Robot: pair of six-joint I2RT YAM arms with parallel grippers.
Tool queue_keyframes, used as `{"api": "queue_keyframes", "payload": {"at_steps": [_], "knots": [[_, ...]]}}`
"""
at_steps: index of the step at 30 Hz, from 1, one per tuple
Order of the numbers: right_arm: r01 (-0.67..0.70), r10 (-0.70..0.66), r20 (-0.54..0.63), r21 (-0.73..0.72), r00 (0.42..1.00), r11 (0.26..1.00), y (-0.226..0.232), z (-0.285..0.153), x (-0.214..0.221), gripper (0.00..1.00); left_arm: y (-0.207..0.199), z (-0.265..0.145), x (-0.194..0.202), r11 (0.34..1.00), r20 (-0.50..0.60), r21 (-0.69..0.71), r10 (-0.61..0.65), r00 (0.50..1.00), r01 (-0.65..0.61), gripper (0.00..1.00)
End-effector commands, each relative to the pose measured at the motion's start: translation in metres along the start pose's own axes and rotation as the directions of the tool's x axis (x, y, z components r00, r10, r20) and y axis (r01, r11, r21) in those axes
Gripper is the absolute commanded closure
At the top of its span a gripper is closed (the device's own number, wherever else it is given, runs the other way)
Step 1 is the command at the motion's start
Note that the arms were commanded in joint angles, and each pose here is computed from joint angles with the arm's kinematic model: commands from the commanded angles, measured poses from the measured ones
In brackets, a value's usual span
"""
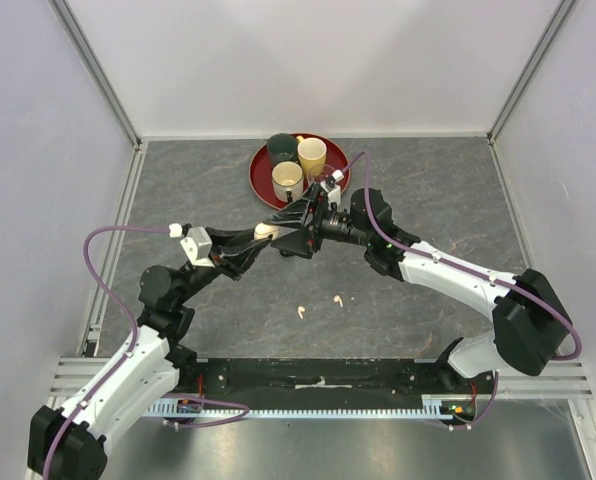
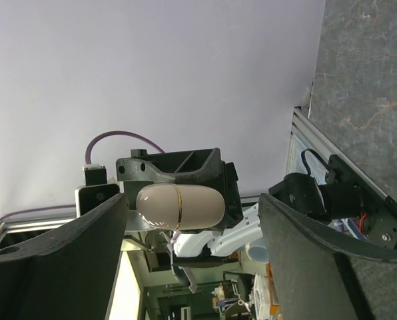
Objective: Insert the wireless bluetooth earbuds into the charging case
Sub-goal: Open the charging case.
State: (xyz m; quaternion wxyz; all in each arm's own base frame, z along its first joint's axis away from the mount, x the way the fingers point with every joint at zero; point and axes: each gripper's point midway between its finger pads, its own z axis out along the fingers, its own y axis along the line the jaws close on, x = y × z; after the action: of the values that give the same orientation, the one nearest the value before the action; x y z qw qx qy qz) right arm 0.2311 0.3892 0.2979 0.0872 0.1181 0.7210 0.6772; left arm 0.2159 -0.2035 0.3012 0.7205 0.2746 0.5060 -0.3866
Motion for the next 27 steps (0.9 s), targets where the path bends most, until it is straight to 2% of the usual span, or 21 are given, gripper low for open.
{"api": "queue_keyframes", "payload": {"at_steps": [1,13,22,25,27], "knots": [[-0.02,0.017,-0.029,-0.074,0.999,0.997,0.0221,-0.004,0.0057,0.15,0.004,0.0023,-0.0145,0.997,0.057,-0.014,0.077,0.995,-0.076,0.98],[-0.1,0.096,-0.04,-0.104,0.995,0.99,0.0233,-0.0023,0.0043,0.3,0.0017,0.0023,-0.0095,0.997,0.039,0.003,0.072,0.997,-0.072,0.98],[-0.129,0.124,-0.05,-0.117,0.991,0.985,0.0205,-0.0034,0.0048,0.47,0.0001,0.0018,-0.007,0.999,0.032,0.006,0.045,0.998,-0.045,0.98],[-0.126,0.12,-0.053,-0.127,0.991,0.984,0.0234,-0.0039,0.0058,0.58,-0.0002,0.0024,-0.0061,0.999,0.029,0.009,0.035,0.999,-0.036,0.96],[-0.124,0.118,-0.054,-0.132,0.992,0.983,0.0244,-0.0041,0.0053,0.6,-0.0005,0.003,-0.0059,0.999,0.026,0.013,0.032,0.999,-0.032,0.95]]}}
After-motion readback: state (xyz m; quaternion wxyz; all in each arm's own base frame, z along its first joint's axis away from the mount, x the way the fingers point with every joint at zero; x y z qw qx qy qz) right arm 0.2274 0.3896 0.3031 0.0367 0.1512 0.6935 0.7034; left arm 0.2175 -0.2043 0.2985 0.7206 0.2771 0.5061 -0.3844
